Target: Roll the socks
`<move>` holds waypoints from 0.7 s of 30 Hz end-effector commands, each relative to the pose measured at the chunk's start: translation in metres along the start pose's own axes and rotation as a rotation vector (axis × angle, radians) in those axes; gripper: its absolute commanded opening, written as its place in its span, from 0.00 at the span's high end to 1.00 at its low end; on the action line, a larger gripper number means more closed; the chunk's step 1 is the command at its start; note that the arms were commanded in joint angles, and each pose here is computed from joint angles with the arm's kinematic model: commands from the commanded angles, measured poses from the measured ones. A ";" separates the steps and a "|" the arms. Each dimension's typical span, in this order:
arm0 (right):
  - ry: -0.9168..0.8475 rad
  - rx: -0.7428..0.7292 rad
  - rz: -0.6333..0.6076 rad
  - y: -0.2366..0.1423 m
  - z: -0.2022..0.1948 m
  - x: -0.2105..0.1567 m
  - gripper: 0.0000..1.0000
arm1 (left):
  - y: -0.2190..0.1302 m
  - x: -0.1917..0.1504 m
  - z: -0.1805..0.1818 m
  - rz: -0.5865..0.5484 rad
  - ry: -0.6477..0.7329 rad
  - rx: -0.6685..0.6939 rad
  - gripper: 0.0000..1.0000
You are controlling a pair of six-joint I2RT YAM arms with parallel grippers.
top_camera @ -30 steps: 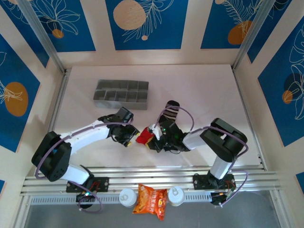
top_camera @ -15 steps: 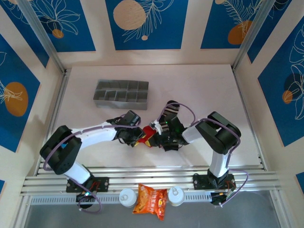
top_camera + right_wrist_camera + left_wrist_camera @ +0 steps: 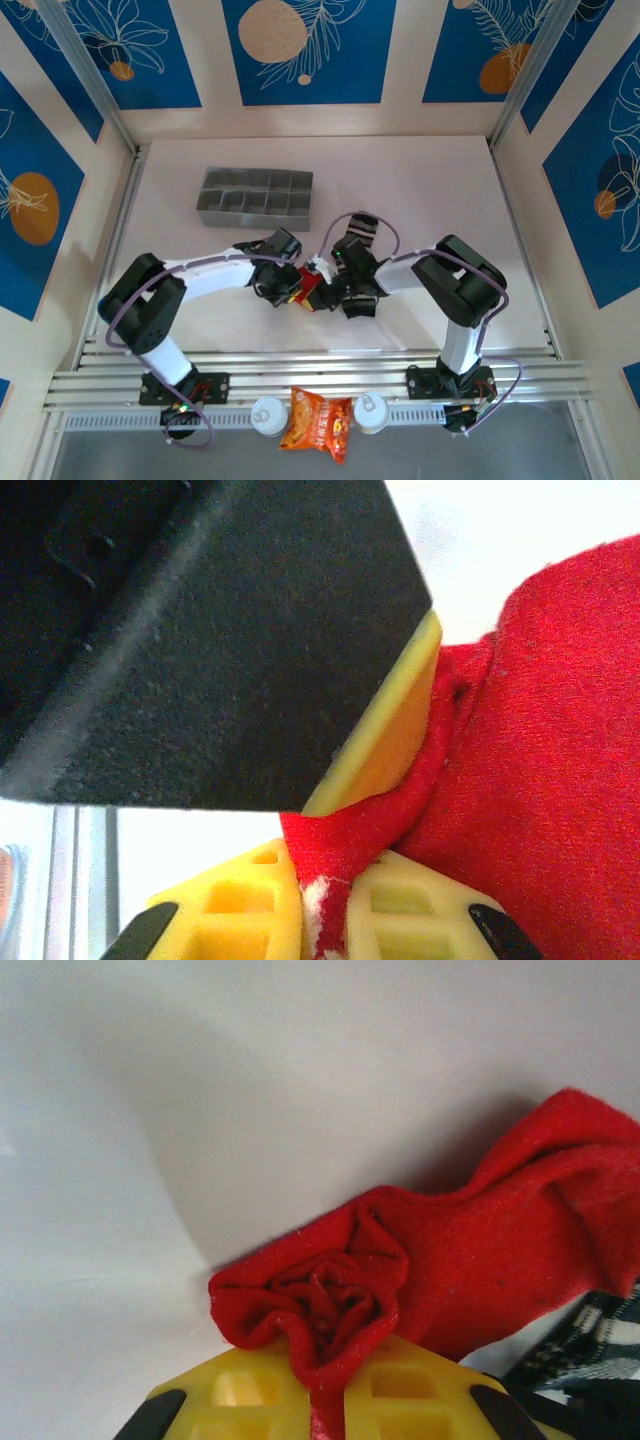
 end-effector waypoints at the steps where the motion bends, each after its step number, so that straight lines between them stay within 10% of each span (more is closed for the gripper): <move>1: -0.141 -0.026 0.162 0.013 0.005 -0.008 0.81 | -0.005 0.010 0.079 -0.042 -0.135 0.297 1.00; 6: -0.349 -0.089 0.104 0.016 0.026 0.020 0.57 | -0.015 0.011 0.108 -0.069 -0.245 0.294 1.00; 21: -0.713 -0.474 0.121 0.007 0.090 0.016 0.47 | -0.004 0.007 0.073 -0.034 -0.269 0.466 1.00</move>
Point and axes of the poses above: each hand's point on the last joint's axis, 136 mm out from that joint toward the fingers, its own y axis out along the fingers, its own z axis along the line the jaws close on, x = y × z, the point moved 7 cm from there along -y, back along the fingers, and after that the axes turned 14 degrees about -y, right-handed, at the moved point
